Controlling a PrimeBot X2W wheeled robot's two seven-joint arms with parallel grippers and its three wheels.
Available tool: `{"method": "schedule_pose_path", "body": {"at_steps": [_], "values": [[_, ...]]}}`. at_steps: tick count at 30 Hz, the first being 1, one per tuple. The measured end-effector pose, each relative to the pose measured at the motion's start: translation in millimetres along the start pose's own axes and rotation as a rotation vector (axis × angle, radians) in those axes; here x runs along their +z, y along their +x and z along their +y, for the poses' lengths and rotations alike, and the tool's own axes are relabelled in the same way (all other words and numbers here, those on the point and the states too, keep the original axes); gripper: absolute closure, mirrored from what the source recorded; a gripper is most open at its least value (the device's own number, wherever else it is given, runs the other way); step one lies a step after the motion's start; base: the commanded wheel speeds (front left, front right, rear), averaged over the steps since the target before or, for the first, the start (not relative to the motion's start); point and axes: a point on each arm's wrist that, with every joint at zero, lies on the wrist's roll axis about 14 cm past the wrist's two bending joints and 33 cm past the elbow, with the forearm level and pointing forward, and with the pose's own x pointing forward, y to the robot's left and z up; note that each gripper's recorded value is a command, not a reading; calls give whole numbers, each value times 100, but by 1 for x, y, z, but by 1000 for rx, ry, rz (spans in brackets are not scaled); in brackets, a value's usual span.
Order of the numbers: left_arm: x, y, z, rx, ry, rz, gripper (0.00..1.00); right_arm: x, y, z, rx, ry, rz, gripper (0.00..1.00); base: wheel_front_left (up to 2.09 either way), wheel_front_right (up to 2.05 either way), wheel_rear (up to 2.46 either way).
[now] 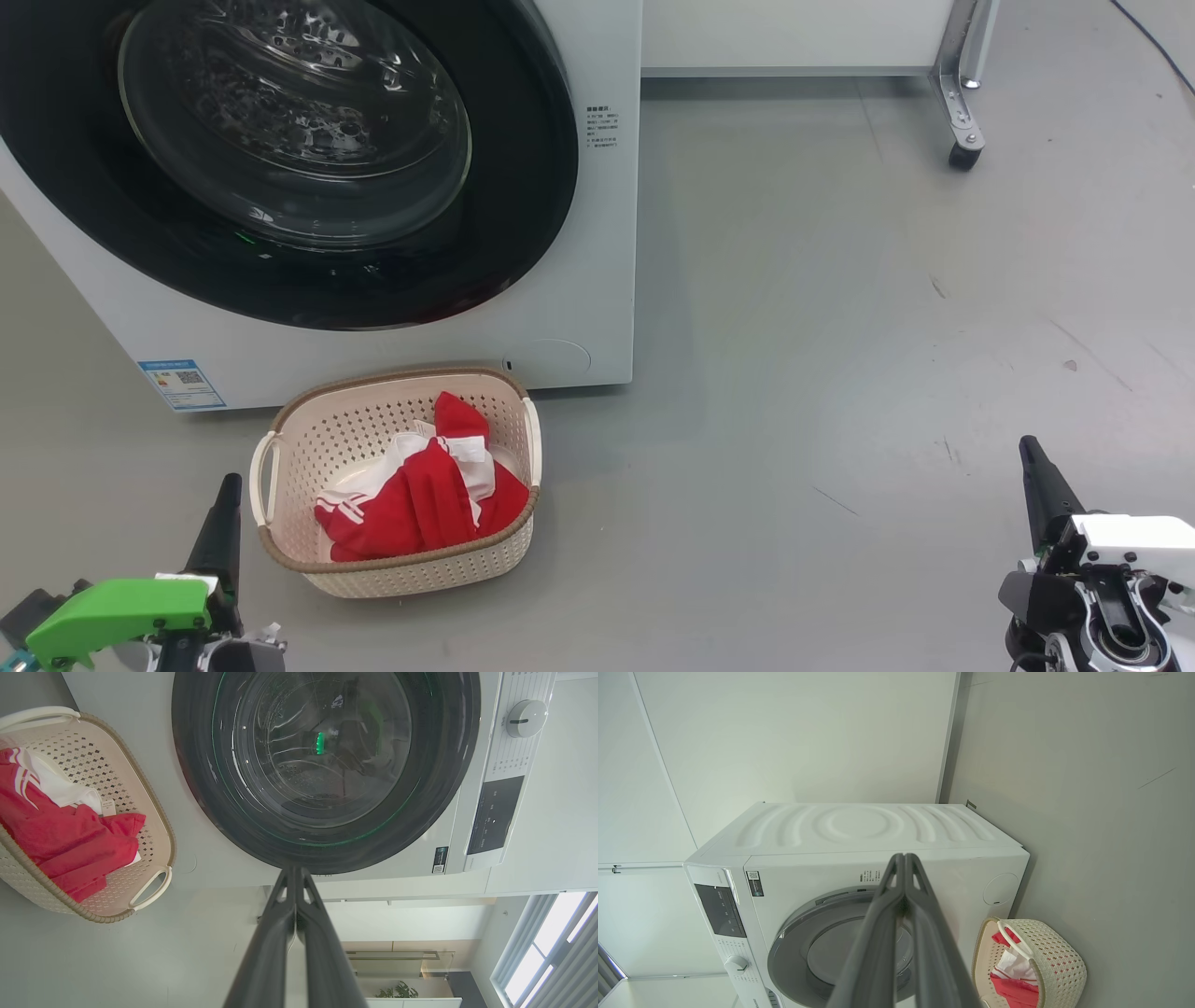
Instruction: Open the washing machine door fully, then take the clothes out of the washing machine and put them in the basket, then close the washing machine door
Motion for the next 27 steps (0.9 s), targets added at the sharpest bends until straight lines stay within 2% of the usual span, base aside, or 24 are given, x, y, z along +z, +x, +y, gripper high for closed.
{"method": "schedule_pose_path", "body": {"at_steps": [27], "values": [[0, 0, 0, -1, 0, 0, 100, 0, 0, 1, 4, 4, 0, 100, 0, 0, 0]]}}
